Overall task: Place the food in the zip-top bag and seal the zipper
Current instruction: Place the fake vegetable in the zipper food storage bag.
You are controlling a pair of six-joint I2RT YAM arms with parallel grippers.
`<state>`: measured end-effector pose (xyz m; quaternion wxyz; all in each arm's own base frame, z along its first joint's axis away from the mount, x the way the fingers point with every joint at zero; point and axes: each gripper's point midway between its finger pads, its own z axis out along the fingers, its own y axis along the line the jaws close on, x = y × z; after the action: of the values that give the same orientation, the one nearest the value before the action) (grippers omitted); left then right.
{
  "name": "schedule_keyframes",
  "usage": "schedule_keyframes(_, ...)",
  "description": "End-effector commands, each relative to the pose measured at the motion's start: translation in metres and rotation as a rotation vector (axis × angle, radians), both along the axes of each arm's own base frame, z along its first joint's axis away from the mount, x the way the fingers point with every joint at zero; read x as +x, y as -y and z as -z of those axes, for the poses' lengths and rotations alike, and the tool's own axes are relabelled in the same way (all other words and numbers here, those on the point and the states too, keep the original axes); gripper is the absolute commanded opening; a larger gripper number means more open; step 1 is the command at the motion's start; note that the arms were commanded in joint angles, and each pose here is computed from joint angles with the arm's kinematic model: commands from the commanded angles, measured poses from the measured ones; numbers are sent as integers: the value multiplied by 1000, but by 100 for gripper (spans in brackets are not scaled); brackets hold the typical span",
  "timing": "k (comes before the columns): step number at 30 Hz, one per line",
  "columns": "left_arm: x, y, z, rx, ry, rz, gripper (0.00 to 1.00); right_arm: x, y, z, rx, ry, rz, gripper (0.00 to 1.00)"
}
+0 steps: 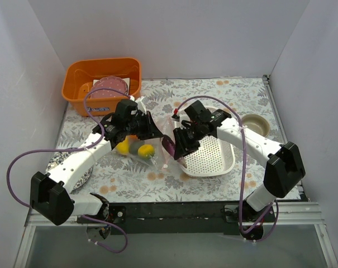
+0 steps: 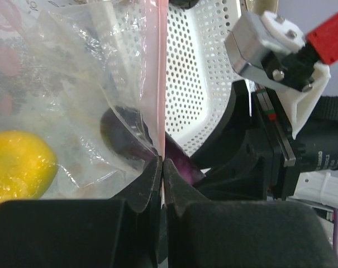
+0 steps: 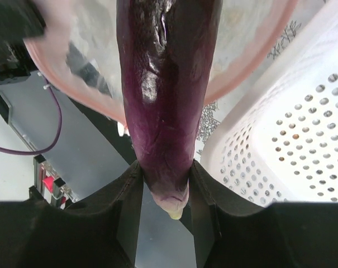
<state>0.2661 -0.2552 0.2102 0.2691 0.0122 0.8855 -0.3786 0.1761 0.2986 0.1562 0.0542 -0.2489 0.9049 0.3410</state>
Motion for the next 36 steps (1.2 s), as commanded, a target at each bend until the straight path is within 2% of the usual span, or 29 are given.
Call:
schedule_keyframes(1, -15, 7, -9, -41, 39, 112, 0, 15, -16, -18, 33, 36, 4, 7)
schedule_keyframes(6, -18, 10, -12, -43, 54, 139, 0, 38, -37, -27, 66, 45, 38, 6)
schedule_keyframes(13, -16, 6, -22, -57, 71, 94, 0, 55, -53, -37, 142, 83, 127, 6)
schedule_keyframes(19, -11, 4, -33, -82, 80, 33, 0, 65, -57, -44, 221, 139, 213, 19)
schedule_keyframes(27, 0, 7, -47, -111, 79, -16, 0, 74, -66, -47, 304, 183, 245, 26)
schedule_keyframes(30, 0, 7, -44, -108, 70, -23, 0, 75, -71, -50, 310, 182, 209, 38)
schedule_keyframes(31, 0, 6, -45, -109, 72, -27, 0, 74, -70, -48, 300, 176, 205, 49)
schedule_keyframes(34, 3, 0, -45, -83, 93, -54, 0, 75, -65, -51, 289, 218, 199, 62)
schedule_keyframes(36, 7, -6, -42, -48, 100, -84, 0, 78, -56, -51, 258, 260, 211, 66)
